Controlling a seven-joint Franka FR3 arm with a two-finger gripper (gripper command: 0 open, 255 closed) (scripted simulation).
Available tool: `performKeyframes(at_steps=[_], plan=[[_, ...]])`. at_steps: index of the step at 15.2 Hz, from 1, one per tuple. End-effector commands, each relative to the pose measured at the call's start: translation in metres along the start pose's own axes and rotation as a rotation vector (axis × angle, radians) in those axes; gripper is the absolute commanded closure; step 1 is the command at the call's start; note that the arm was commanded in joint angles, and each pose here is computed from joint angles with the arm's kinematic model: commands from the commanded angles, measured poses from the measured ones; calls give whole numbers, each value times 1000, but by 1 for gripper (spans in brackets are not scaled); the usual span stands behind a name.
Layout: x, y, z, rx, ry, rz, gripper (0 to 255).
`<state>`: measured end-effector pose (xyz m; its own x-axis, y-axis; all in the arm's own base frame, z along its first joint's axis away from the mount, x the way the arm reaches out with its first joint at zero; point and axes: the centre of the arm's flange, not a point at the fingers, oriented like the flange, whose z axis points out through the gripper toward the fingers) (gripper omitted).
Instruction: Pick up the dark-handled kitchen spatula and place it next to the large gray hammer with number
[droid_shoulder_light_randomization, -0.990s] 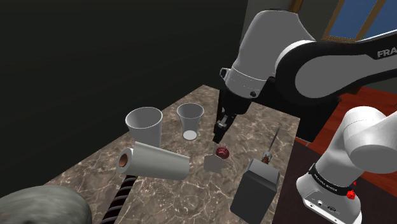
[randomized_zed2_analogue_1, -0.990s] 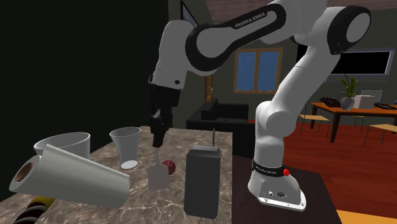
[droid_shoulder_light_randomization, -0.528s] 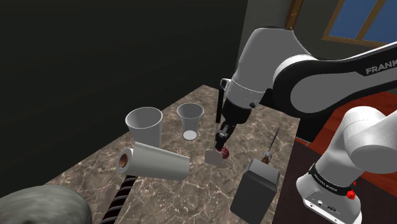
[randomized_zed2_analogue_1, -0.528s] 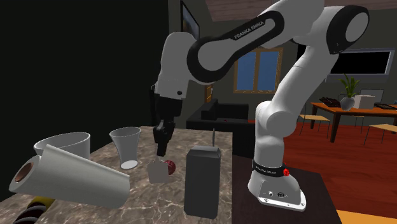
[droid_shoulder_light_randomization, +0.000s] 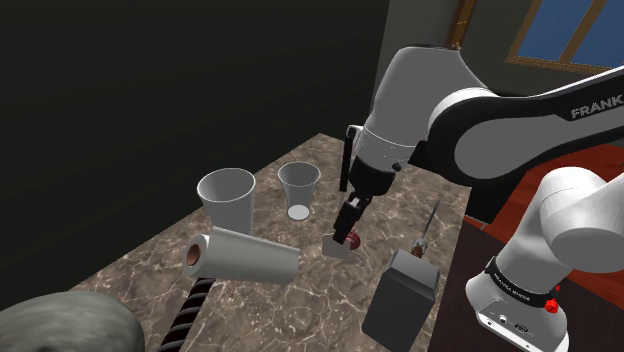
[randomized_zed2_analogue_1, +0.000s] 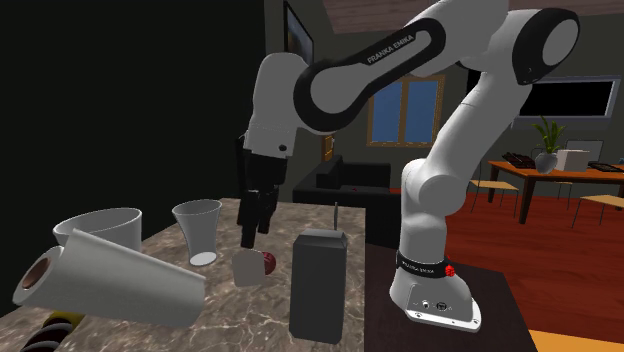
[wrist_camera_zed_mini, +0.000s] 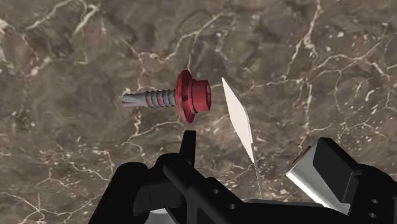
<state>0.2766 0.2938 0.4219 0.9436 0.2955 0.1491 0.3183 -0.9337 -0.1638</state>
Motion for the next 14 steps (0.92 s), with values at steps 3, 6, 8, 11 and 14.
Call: performKeyframes(at_steps=[3,6,8,11,14], plan=[[0,-1,-13,0,0,0,0],[0,-1,-50,0,0,0,0],[0,-1,-50,0,-1,0,0],[0,-1,-50,0,0,0,0],[0,-1,-50,0,0,0,0]])
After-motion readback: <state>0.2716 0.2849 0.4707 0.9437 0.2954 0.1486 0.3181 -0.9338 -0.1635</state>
